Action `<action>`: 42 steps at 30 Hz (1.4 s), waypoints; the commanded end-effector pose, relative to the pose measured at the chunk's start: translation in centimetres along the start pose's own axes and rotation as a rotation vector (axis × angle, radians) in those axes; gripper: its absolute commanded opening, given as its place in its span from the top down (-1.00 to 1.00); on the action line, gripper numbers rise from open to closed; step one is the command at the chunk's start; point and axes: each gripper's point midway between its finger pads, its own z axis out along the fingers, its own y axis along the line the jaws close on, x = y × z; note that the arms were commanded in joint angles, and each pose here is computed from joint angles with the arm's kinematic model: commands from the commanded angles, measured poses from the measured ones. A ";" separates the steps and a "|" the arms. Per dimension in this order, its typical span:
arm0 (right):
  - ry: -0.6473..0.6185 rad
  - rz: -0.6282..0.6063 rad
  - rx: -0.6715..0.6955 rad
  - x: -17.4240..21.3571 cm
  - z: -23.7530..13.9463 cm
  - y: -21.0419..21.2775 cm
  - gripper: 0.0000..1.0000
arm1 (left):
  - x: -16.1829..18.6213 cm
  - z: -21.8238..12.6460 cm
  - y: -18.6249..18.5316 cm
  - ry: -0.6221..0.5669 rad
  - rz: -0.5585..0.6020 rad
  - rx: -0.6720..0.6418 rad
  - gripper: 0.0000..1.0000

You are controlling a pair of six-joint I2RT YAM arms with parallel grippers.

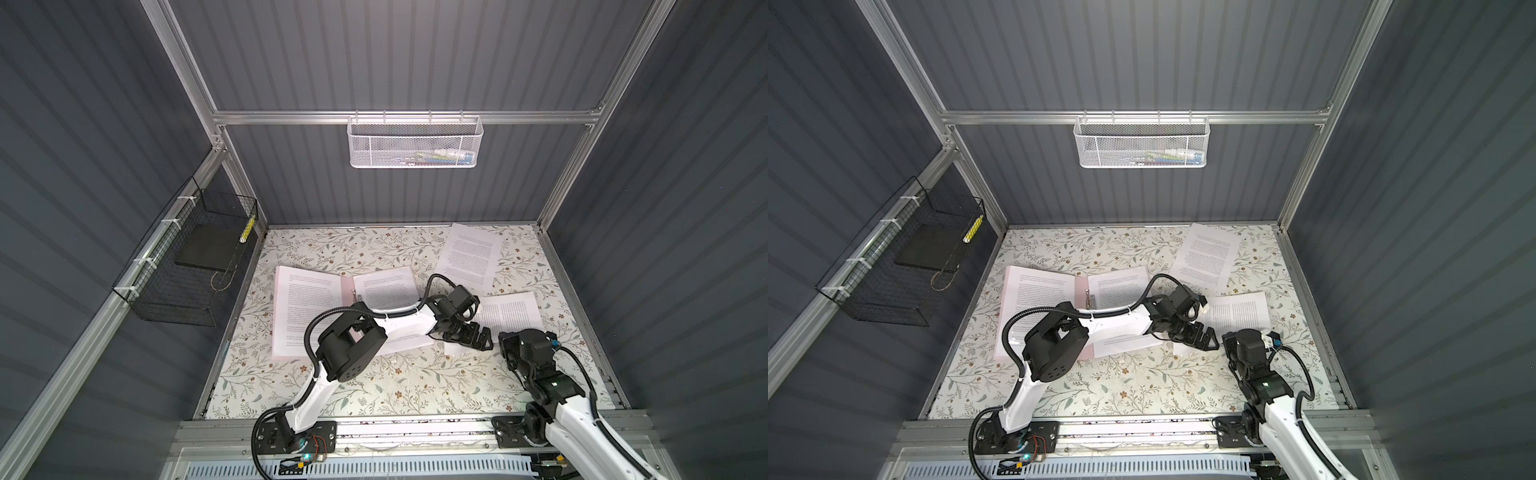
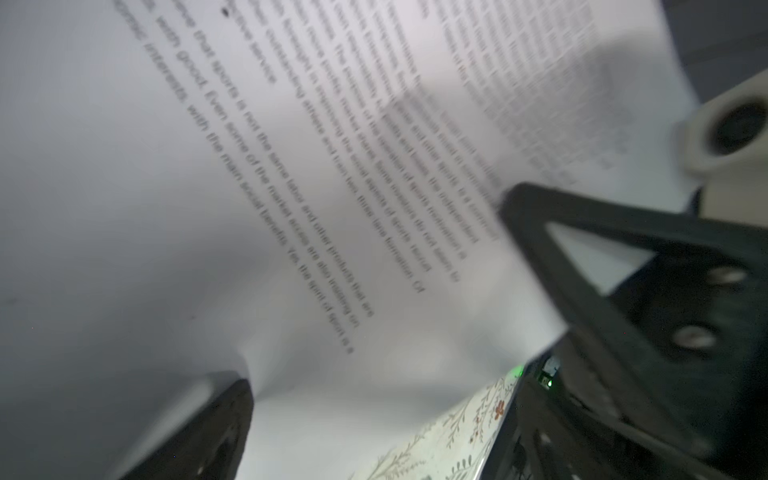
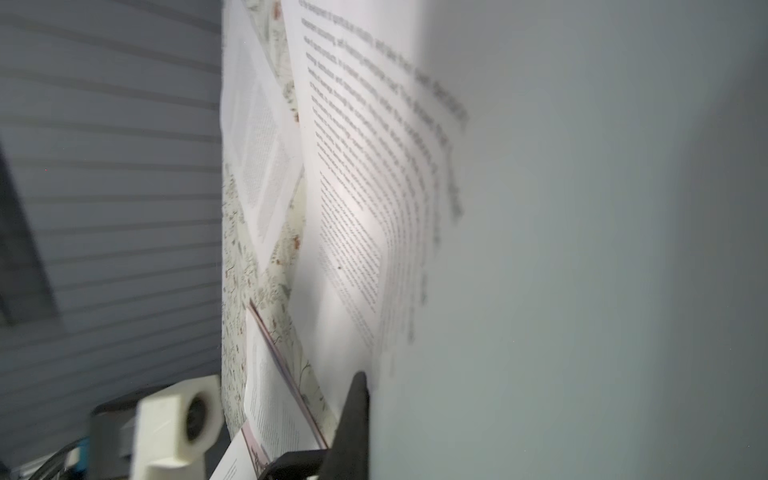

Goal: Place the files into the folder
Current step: 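Lift the sheet upright over the folder with the right gripper while the left gripper withdraws, then lower the white sheet onto the folder page and open the right gripper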

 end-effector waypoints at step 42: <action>1.143 -1.049 -0.417 18.1 2.1 25.1 1.00 | 9.4 -37.3 -0.3 -0.786 0.536 -0.418 -0.99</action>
